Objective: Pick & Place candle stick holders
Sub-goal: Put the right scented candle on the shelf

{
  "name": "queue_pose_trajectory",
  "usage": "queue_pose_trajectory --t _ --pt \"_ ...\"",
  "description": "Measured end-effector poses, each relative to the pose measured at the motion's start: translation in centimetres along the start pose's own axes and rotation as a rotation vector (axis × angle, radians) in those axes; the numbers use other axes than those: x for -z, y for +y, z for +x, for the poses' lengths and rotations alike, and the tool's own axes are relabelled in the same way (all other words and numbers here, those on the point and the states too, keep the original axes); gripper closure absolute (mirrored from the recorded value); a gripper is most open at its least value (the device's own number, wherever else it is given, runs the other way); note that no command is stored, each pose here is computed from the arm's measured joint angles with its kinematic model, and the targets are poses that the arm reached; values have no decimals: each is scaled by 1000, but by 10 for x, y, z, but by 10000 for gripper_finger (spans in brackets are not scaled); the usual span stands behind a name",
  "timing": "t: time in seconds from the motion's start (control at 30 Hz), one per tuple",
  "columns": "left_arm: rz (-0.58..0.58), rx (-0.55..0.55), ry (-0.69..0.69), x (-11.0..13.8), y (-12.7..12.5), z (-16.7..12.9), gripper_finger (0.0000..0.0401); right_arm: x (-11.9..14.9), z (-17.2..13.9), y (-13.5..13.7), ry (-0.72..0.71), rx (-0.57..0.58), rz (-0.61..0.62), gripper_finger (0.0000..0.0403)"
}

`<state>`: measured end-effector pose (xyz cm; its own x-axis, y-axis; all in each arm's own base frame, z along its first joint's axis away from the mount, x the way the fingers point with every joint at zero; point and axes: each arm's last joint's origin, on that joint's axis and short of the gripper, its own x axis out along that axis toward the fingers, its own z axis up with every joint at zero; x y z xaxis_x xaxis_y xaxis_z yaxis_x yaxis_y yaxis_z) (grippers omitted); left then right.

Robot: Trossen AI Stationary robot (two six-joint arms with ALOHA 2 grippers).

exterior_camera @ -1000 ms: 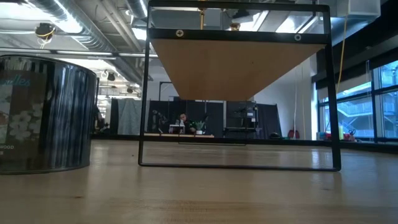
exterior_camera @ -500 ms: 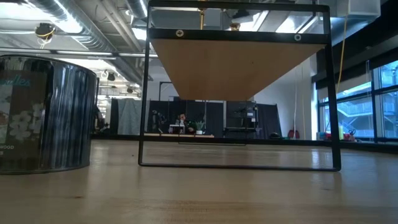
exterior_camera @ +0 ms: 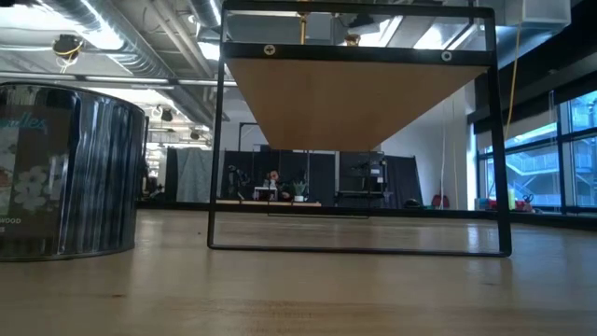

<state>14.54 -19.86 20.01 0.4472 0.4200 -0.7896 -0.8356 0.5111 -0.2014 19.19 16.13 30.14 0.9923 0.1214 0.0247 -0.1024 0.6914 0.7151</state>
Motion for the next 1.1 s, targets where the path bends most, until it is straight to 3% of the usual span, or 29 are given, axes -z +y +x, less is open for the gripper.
queue_pose_trajectory --t 0.2,0.4,0.63,0.8,1.1 --pt "-26 -31 -80 -17 -4 24 400 4 5 0 -23 -1 15 222" --pt "-6 -8 -26 -23 -12 53 400 4 5 0 -25 1 13 222" --pt "-12 124 7 -23 -22 77 400 4 5 0 -25 2 12 222" --pt "45 246 67 -21 -29 86 400 4 5 0 -28 5 12 222" --pt "108 441 109 -18 -43 84 400 6 4 0 -20 5 8 222"
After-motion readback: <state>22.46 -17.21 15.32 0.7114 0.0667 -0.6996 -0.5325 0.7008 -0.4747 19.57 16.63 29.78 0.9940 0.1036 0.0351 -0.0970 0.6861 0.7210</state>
